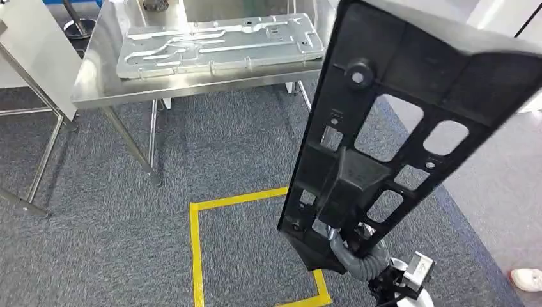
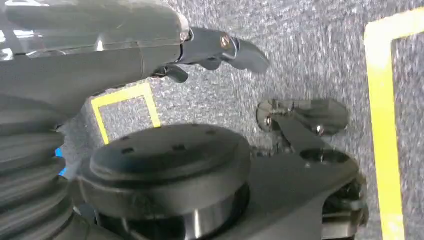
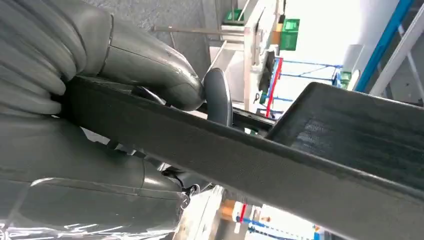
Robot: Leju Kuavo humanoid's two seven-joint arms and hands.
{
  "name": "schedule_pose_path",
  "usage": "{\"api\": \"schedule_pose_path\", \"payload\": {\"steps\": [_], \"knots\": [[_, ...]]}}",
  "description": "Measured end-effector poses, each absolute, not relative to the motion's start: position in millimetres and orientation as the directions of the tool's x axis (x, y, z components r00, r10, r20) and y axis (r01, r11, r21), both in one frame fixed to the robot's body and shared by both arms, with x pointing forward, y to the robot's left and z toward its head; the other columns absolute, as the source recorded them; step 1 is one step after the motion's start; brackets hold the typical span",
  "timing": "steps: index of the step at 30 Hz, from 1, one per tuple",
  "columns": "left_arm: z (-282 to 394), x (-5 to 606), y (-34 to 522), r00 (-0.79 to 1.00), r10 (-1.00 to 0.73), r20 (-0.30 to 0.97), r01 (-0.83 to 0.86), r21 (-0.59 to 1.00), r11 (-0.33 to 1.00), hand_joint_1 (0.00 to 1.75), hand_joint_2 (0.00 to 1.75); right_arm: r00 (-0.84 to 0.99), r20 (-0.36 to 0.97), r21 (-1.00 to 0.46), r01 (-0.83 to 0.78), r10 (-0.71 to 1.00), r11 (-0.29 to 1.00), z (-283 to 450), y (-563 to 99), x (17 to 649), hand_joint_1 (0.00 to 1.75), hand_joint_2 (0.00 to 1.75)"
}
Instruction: Take the parts from the cabinet and place them on the table.
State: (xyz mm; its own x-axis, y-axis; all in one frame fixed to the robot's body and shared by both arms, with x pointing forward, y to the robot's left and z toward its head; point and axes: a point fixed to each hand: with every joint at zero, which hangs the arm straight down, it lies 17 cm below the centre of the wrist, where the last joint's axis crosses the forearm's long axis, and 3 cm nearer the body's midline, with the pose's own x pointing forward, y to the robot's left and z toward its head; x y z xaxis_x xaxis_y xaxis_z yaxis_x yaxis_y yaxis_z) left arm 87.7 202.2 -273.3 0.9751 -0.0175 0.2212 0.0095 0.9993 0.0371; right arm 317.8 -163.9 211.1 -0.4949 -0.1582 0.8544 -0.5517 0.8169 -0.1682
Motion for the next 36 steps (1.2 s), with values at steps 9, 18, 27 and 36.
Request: {"api": "schedule_pose_path", "payload": {"steps": [9,18,27,36], "knots": [[-274,86,202,0.975,-0.027,0.219,0.018,0.040,0.999,0.00,1.75,-0.479,0.865,-0.166,-0.556,-0.150,0.815,202,-168,312,1.75,1.75],[-273,90,201,0.974,-0.038,0.225,0.031,0.034,0.999,0.00,1.75,-0.479,0.865,-0.160,-0.543,-0.148,0.824,201,-175,306,1.75,1.75],[-274,84,202,0.975,-0.037,0.218,0.031,0.033,0.999,0.00,1.75,-0.473,0.869,-0.156,-0.543,-0.147,0.825,199,-175,301,1.75,1.75],[-274,86,202,0.975,-0.029,0.220,0.022,0.033,0.999,0.00,1.75,-0.473,0.869,-0.157,-0.545,-0.147,0.824,199,-174,301,1.75,1.75]]}}
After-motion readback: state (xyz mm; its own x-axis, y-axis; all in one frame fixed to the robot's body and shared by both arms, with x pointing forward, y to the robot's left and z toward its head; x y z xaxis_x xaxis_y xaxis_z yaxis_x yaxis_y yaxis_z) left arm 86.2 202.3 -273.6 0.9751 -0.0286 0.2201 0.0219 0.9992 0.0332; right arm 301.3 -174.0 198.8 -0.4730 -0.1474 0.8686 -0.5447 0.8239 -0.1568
